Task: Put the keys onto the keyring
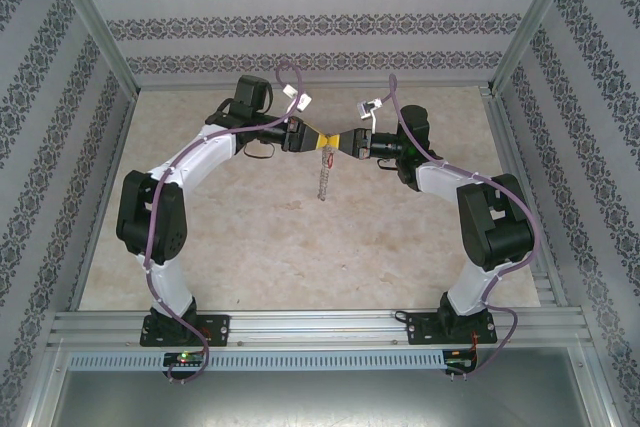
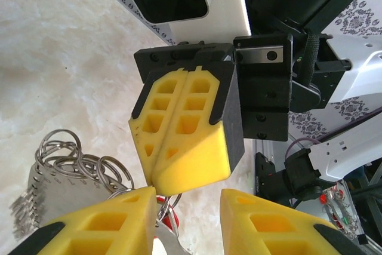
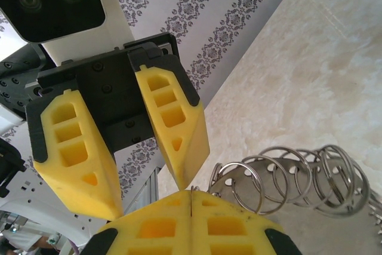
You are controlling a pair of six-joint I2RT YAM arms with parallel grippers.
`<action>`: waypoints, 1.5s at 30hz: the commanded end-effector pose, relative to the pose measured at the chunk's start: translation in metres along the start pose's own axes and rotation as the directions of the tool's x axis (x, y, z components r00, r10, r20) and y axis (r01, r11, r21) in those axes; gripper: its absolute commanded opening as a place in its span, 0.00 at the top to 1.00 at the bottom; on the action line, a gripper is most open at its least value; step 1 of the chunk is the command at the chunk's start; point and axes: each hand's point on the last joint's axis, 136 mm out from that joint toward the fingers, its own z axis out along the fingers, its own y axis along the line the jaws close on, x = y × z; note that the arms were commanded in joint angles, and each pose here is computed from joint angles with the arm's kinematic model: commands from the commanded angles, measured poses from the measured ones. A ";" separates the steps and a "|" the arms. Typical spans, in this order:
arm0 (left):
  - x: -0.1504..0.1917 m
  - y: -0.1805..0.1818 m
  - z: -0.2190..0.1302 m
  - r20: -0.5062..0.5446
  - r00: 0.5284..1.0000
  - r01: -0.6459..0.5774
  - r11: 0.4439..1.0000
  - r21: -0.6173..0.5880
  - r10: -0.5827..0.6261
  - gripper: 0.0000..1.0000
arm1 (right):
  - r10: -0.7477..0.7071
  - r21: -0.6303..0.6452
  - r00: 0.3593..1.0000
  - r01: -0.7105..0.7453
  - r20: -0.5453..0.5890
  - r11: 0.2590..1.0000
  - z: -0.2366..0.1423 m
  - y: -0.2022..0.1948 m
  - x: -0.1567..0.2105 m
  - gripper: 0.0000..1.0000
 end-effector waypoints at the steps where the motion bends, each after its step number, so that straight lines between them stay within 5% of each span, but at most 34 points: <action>1: 0.007 0.000 0.008 -0.015 1.000 -0.004 1.000 0.026 0.005 0.66 | -0.094 -0.035 0.995 0.095 0.026 0.995 0.003 0.019 -0.013 1.00; 45: -0.008 0.001 -0.013 0.079 0.996 -0.030 1.000 0.000 0.030 0.67 | -0.103 -0.039 0.994 0.104 0.027 0.994 0.002 0.021 -0.012 1.00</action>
